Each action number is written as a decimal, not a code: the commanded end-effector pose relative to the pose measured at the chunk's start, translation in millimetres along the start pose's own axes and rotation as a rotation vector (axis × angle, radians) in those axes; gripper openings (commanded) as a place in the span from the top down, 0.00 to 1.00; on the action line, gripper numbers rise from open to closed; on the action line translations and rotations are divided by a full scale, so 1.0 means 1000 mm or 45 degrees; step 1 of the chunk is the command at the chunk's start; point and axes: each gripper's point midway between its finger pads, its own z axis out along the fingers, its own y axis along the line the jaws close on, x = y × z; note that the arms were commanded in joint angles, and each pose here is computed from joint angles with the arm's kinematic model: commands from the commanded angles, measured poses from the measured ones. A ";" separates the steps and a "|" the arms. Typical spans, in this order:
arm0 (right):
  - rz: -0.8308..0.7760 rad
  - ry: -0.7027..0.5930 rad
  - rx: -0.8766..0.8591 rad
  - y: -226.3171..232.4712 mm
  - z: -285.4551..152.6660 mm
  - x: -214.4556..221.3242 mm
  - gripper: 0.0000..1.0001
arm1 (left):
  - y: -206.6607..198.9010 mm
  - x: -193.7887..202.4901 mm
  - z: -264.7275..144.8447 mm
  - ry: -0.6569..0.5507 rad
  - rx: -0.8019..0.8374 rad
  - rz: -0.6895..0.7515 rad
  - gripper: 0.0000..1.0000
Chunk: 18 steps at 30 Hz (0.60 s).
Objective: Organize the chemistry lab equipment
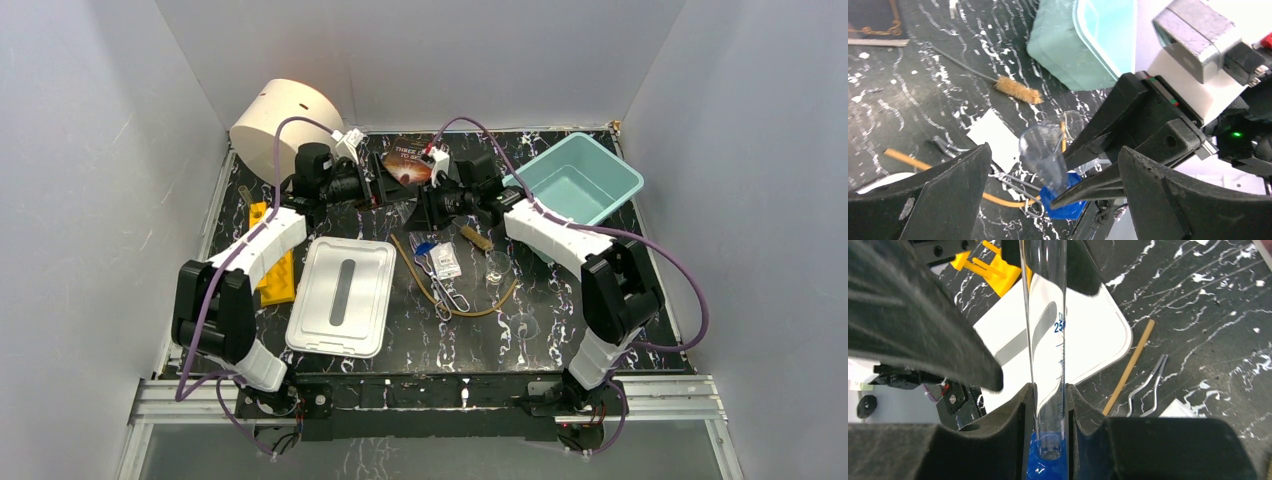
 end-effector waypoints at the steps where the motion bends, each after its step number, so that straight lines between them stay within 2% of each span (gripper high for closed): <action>1: -0.094 -0.123 0.103 0.006 -0.025 -0.024 0.76 | -0.010 -0.039 -0.030 -0.187 -0.118 0.138 0.02; 3: -0.091 -0.141 0.165 0.002 -0.033 -0.023 0.76 | -0.010 -0.054 -0.044 -0.259 -0.149 0.163 0.02; 7: -0.074 -0.200 0.322 -0.012 -0.051 -0.034 0.77 | -0.009 -0.060 -0.063 -0.305 -0.168 0.193 0.02; 14: -0.055 -0.356 0.558 -0.048 -0.103 -0.087 0.77 | -0.002 -0.055 -0.082 -0.353 -0.250 0.263 0.02; 18: -0.022 -0.427 0.803 -0.087 -0.147 -0.110 0.77 | 0.013 -0.048 -0.090 -0.350 -0.355 0.260 0.02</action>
